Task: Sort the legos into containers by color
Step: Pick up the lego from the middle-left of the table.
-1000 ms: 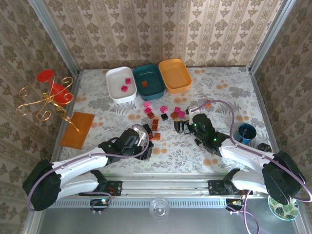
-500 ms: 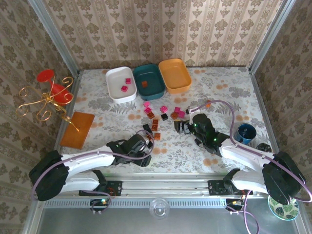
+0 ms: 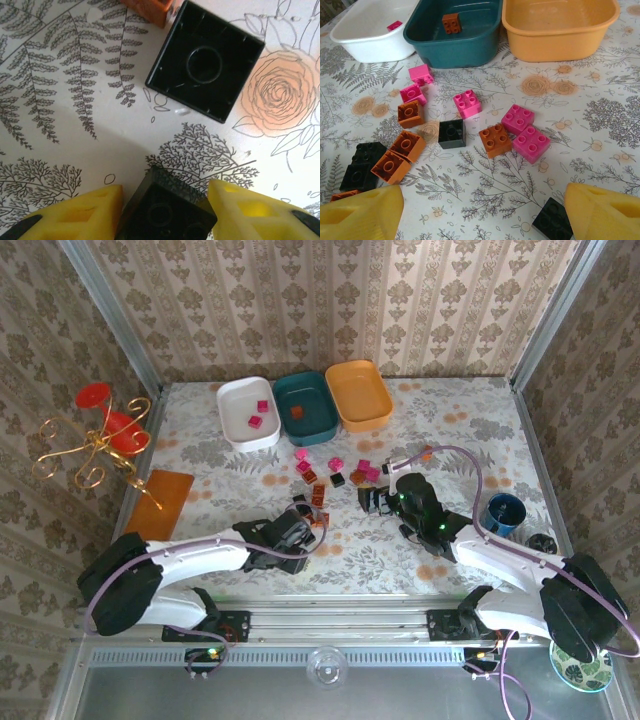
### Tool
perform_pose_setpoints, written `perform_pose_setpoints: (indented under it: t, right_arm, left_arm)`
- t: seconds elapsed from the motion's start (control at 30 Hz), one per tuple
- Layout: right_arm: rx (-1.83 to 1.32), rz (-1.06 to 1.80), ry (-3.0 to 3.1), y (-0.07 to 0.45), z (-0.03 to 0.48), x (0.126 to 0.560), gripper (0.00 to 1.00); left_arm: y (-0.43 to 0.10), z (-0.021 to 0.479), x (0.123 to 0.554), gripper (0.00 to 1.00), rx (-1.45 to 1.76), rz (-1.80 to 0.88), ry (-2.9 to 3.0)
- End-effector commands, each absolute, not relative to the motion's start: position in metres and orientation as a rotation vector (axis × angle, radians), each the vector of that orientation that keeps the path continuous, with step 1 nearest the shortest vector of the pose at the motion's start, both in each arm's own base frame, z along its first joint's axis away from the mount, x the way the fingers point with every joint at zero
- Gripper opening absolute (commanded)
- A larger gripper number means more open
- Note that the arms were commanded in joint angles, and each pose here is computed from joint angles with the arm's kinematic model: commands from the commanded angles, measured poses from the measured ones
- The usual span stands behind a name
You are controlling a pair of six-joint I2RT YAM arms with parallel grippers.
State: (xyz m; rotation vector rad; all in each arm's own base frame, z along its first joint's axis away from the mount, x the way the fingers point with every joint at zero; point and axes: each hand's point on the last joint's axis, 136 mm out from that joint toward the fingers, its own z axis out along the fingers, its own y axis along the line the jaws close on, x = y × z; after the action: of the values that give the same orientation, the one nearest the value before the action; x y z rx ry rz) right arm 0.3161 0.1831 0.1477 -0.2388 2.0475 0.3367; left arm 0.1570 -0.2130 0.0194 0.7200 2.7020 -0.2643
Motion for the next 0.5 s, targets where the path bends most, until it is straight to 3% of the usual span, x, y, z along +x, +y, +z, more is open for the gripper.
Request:
perform_pose_setpoints:
  t: [0.0,0.17,0.47]
  right_arm:
    - [-0.215,0.313,2.049,0.177,0.149,0.317,0.85]
    - [-0.211,0.307,2.045,0.176,0.150,0.317,0.85]
    - [-0.212,0.320,2.000,0.177,0.158,0.319,0.85]
  left_arm:
    - [-0.231,0.038,0.173,0.44,0.710,-0.302,2.607]
    - [-0.237,0.079,0.215,0.43,0.640,-0.301,2.470]
    - [-0.288,0.179,0.349,0.44,0.553,-0.490,2.170]
